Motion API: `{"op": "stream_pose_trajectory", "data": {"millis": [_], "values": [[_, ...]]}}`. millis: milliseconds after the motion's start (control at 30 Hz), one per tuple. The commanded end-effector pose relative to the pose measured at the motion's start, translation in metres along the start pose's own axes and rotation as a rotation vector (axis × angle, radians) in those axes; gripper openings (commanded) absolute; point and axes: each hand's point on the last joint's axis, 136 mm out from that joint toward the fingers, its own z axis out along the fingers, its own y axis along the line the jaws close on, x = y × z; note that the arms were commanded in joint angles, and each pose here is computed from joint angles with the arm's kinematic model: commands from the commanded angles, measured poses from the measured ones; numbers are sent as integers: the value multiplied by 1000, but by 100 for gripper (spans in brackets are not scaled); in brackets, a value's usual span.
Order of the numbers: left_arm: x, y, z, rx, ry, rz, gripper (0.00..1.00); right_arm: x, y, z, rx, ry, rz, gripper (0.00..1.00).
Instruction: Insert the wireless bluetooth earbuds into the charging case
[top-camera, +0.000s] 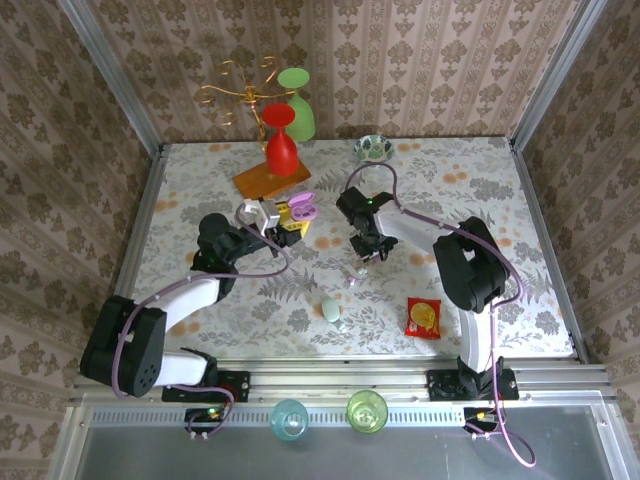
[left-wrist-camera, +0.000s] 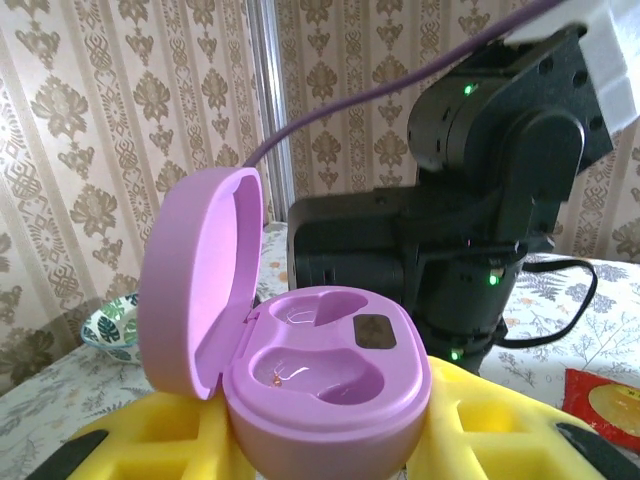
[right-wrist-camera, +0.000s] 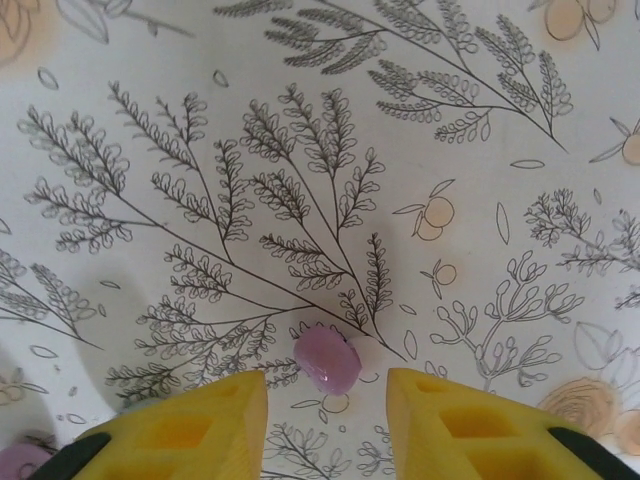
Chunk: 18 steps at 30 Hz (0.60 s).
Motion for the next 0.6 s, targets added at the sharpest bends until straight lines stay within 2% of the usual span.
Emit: {"op": "stream_pose_trajectory", "data": {"millis": [0, 367, 567], "values": [[-6, 1, -5, -17, -4, 34, 26, 6, -15, -1, 113, 53, -101, 34], [-6, 2, -6, -23, 4, 39, 26, 4, -10, 8, 207, 105, -215, 29], [-5, 2, -6, -23, 4, 41, 26, 6, -2, 10, 198, 115, -247, 30]]}}
